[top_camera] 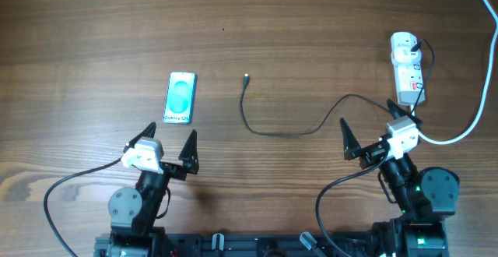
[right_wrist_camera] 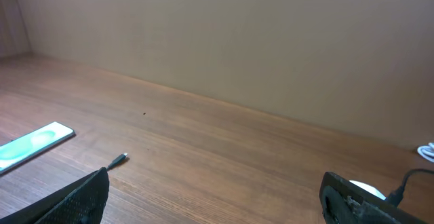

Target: Plug charger to phone and switch on socket

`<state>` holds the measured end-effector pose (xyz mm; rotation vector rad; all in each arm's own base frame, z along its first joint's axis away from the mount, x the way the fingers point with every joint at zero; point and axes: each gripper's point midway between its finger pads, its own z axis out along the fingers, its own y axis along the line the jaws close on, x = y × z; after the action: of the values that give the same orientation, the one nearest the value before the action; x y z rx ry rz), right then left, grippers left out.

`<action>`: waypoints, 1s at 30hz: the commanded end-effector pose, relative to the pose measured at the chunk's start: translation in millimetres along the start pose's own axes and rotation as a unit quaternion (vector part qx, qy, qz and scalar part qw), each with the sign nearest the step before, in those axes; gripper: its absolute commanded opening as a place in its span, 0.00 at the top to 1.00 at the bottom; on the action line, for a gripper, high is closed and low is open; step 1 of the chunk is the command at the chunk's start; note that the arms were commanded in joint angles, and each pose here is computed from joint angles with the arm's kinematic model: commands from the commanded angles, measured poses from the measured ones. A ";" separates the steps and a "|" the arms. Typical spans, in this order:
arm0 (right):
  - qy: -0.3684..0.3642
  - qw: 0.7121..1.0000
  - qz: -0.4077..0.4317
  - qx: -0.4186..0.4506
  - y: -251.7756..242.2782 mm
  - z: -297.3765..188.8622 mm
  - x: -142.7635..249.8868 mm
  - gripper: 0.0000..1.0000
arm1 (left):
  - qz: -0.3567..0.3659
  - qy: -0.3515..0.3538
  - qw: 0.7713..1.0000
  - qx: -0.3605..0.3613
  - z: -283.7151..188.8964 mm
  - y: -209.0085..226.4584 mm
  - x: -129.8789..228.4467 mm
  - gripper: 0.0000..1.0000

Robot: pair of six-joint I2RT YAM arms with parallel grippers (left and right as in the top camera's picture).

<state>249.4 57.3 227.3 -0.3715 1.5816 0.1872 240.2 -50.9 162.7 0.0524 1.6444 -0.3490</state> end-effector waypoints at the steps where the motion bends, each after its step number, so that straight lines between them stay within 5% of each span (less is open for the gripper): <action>1: -0.021 1.000 -0.009 -0.009 2.5 -2.5 -22.5 0.00 | 0.005 -0.011 1.000 -0.008 -2.0 0.7 -15.7 0.00; 30: -0.016 1.000 -0.008 -0.010 2.7 -9.1 -40.7 0.00 | -0.006 0.043 0.999 -0.012 15.5 -8.7 -71.4 0.00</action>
<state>243.2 57.9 255.1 -0.3751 1.5704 0.1872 259.9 -52.6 218.6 0.0416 1.7525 -0.3488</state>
